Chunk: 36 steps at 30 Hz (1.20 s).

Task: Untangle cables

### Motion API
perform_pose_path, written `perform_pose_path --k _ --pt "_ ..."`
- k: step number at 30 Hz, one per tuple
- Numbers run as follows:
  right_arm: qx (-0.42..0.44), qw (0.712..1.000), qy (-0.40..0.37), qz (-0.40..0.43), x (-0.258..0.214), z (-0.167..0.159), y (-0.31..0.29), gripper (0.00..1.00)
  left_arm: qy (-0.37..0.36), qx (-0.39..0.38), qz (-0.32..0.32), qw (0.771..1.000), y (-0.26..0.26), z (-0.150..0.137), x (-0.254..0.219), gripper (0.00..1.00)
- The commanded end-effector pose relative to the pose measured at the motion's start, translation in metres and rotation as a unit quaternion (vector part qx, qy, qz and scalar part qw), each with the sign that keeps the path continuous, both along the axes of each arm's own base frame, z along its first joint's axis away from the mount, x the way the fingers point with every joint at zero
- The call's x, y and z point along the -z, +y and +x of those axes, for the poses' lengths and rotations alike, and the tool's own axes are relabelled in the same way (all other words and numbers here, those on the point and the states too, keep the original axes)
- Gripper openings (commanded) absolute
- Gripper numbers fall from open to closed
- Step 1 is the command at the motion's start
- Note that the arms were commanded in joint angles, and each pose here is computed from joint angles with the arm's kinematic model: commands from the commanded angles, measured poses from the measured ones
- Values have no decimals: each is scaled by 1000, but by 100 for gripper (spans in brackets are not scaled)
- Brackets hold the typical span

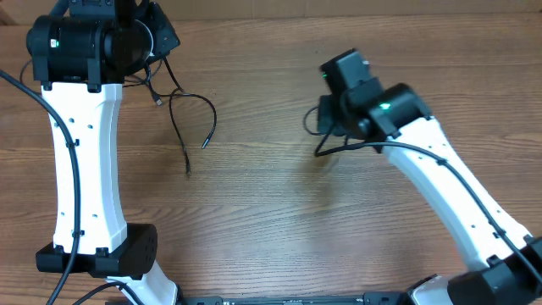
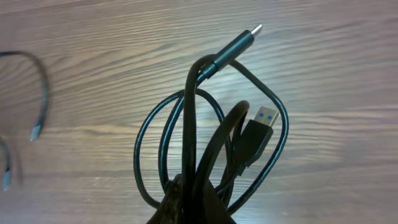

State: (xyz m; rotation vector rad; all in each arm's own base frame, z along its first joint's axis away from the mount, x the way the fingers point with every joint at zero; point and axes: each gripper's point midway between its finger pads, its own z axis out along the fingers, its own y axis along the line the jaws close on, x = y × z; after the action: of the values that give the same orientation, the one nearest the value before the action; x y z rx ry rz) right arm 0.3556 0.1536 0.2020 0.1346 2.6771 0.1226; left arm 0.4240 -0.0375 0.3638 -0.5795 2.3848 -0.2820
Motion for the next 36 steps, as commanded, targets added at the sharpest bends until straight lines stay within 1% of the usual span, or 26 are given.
perform_pose_path --k 1,2,3,4,5,7,8,11,15,20,22,24,26,29,31,32,34,36 --pt "32 999 -2 -36 0 7 -26 4 -22 68 -26 997 -21 -8 -16 4" --pt "37 999 2 -39 2 6 -31 4 -24 91 -31 995 -28 -9 -17 4" --pt "44 998 5 -39 2 6 -35 8 -25 113 -37 993 -34 -10 -18 4" --pt "51 998 7 -39 3 7 -39 17 -27 136 -45 989 -41 -12 -19 4" --pt "56 998 8 -39 3 7 -43 27 -29 159 -55 985 -49 -14 -21 4" --pt "65 997 9 -38 3 9 -49 59 -37 215 -80 973 -67 -20 -25 4" --pt "74 997 10 -33 3 10 -52 63 -42 245 -93 964 -76 -24 -29 4" --pt "84 996 17 -11 4 12 -55 63 -55 312 -121 941 -100 -35 -37 4" --pt "82 996 25 23 4 14 -51 77 -57 357 -129 923 -126 -47 -39 4" --pt "73 996 21 40 3 17 -45 86 -62 422 -112 898 -167 -66 -39 4" --pt "70 996 17 45 2 19 -43 90 -63 434 -105 893 -179 -71 -39 4" --pt "70 996 12 48 0 21 -43 92 -63 436 -90 893 -185 -73 -37 4" --pt "70 996 7 49 -1 24 -42 93 -59 434 -80 895 -187 -74 -34 4" --pt "64 996 2 62 -3 27 -37 94 -52 437 -84 894 -187 -77 -32 4" --pt "36 995 -5 90 -7 31 -24 94 -55 459 -107 880 -195 -85 -37 4" --pt "1 994 -12 106 -11 33 -13 94 -63 484 -122 864 -202 -91 -42 4" --pt "-75 987 -33 139 -22 37 9 96 -81 538 -160 824 -216 -109 -55 4" --pt "-90 983 -49 154 -28 41 16 97 -83 555 -183 807 -221 -117 -61 4"
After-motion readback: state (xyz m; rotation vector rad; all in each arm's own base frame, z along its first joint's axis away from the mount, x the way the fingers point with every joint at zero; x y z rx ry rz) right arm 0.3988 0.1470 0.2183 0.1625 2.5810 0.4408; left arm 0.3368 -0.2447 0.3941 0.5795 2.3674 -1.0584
